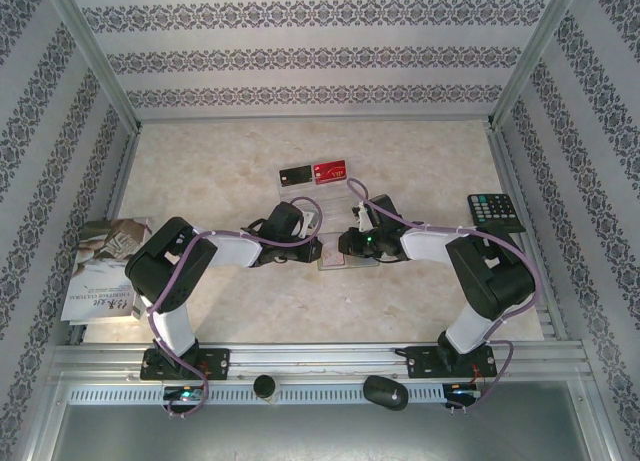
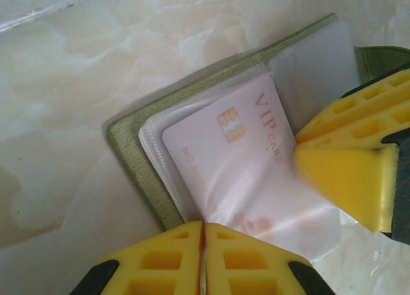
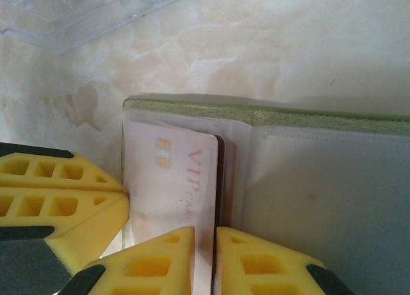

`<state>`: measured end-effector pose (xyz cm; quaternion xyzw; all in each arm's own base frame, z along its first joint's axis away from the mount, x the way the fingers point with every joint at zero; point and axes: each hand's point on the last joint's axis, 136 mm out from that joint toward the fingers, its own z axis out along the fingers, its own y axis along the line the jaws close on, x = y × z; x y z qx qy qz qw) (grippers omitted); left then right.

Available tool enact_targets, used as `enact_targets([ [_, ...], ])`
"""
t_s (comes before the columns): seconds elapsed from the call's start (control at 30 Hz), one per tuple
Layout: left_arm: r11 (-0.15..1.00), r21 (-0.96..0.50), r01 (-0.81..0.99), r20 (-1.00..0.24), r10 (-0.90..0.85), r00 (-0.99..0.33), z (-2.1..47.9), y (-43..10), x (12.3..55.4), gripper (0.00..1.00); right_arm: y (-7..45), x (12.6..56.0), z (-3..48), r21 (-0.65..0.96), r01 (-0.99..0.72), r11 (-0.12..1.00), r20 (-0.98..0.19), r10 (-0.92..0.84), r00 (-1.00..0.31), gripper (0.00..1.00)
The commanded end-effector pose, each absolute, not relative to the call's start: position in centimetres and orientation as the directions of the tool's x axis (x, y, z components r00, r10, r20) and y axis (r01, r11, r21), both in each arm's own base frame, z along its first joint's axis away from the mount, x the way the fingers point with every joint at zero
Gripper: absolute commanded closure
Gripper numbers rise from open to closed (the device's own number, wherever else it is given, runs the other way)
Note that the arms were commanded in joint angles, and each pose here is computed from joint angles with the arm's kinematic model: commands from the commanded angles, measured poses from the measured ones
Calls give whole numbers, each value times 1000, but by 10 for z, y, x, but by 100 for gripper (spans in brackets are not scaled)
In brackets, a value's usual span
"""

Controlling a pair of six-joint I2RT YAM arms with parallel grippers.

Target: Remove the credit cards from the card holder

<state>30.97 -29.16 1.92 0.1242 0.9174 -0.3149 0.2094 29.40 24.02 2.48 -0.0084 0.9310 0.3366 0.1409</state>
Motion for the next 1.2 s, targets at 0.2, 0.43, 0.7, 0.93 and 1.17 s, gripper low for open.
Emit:
enact_targets([
  [0.2,877,-418,235,-259,133,-957,-44,-246,271,91,234,285,12,623,-74,779,-247,106,-963,100],
  [0.43,878,-420,229,-262,124,-957,-42,-243,273,91,208,285,23,529,-71,846,-320,121,-940,100],
  [0.7,877,-421,231,-273,121,-954,-38,-243,275,89,190,282,35,443,-77,893,-360,98,-928,100],
  [0.93,867,-441,232,-302,101,-948,-26,-244,278,85,180,281,59,366,-126,922,-431,48,-901,100],
  [1.17,858,-450,248,-322,103,-941,-17,-249,283,83,195,280,62,282,-183,942,-435,-44,-899,100],
])
